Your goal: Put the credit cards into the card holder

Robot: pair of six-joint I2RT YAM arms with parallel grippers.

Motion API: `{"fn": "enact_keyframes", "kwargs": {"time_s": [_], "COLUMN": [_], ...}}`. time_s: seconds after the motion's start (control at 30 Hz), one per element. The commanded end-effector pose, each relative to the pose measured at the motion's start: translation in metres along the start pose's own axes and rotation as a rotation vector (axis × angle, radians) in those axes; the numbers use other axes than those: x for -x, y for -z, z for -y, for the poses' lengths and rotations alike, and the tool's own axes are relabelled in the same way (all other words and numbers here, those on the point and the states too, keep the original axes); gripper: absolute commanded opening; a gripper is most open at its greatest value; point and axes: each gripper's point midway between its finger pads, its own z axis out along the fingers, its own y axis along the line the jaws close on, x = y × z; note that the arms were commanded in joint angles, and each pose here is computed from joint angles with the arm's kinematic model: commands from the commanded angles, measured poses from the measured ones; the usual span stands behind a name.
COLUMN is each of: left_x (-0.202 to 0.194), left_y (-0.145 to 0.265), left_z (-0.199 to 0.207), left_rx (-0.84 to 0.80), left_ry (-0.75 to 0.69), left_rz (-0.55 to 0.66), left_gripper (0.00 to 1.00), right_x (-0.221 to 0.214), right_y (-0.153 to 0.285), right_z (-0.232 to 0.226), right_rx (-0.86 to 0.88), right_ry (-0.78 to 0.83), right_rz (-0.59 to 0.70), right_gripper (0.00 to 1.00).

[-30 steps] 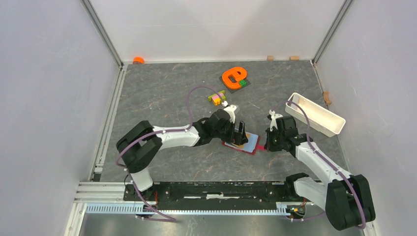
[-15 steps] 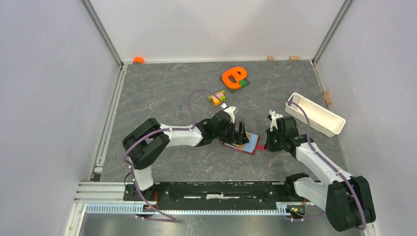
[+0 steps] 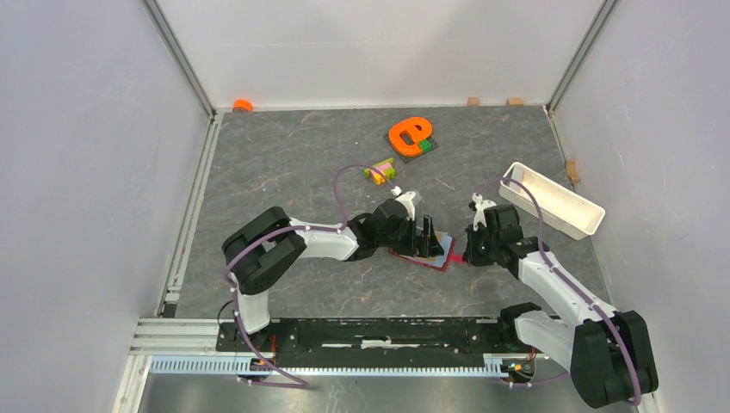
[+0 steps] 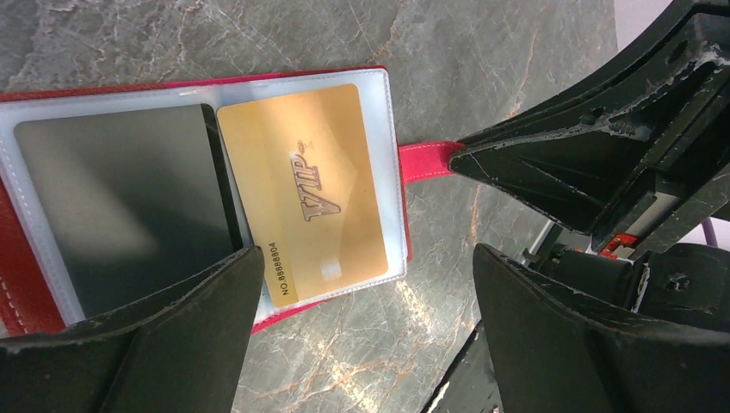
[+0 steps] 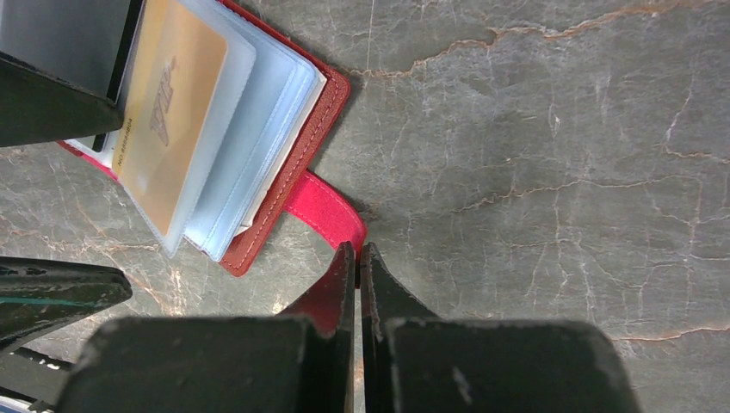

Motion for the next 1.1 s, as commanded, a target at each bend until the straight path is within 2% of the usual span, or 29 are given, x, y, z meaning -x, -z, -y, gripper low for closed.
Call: {"fn": "enact_keyframes", "kwargs": {"time_s": [0.0,0.63,0.83,1.07], "left_x": [-0.004,0.007,0.022,0.033], "left_y": [-0.004,0.004,0.027,0.07], "left_z": [0.003,0.072,0.075,0.05], "left_rx": [-0.026,-0.288,-0.239,-0.059], "left_ry": [0.025,-0.069,-0.146,-0.19], "left_rz": [-0.003,0.072,0.125,0.135], "left_gripper": [0.97,0.97,0.99,1.0], "right_x": [0.004,0.021,0.027,0.041], "right_y": [-0.001,0.0,0.005,0.011], "right_z": [-0.001,-0.006,-0.005,-0.008], "right_rx": [0.008,0.015,0.005,0.014], "right_ry": [-0.008,-0.051,-0.049,-0.044], "right_rz": [0.031,0.086,0.115,0.157], "right_gripper": [0.0,0.0,0.0,0.0]}}
